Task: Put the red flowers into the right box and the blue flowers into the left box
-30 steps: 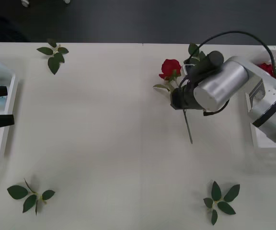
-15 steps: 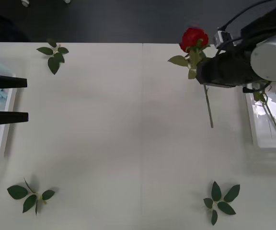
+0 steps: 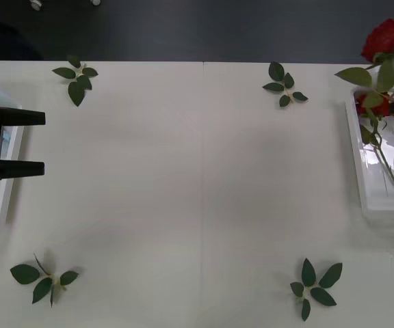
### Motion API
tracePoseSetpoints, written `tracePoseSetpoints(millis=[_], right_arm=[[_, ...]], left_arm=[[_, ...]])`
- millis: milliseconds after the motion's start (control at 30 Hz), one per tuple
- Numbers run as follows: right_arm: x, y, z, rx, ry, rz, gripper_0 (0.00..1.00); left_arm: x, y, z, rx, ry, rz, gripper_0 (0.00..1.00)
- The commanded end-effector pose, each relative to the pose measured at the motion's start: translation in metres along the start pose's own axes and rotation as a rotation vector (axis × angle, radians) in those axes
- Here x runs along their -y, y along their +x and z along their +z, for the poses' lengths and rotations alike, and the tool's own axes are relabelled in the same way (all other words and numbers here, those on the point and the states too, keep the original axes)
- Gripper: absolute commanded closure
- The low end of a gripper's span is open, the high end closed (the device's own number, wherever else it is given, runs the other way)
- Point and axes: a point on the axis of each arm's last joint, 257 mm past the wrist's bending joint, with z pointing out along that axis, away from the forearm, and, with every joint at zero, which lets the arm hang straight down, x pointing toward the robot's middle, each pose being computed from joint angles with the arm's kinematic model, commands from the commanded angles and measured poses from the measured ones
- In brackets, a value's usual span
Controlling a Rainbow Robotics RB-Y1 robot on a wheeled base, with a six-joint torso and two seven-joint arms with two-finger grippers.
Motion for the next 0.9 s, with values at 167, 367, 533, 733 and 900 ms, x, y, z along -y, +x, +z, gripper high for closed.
tracePoseSetpoints(millis=[167, 367, 533, 733, 900], right_arm=[[0.088, -0.02, -0.034, 0.081, 0.282, -0.076, 1.0], [0.149, -0.022, -0.036, 0.091, 0.424, -0.032, 1.0], [0.199, -0.018, -0.037, 0.091, 0.529, -0.01, 1.0], [0.246, -0.022, -0.027, 0.133, 0.59, -0.007, 1.0], [0.256, -0.026, -0.012, 0.147, 0.598, -0.035, 0.89]], left_arm=[[0.0, -0.007, -0.003, -0.017, 0.007, 0.048, 0.0], [0.0, -0.007, -0.003, -0.017, 0.007, 0.048, 0.0], [0.0, -0.007, -0.003, -0.017, 0.007, 0.048, 0.0], [0.0, -0.007, -0.003, -0.017, 0.007, 0.048, 0.0], [0.0, -0.007, -0.003, -0.017, 0.007, 0.048, 0.0]])
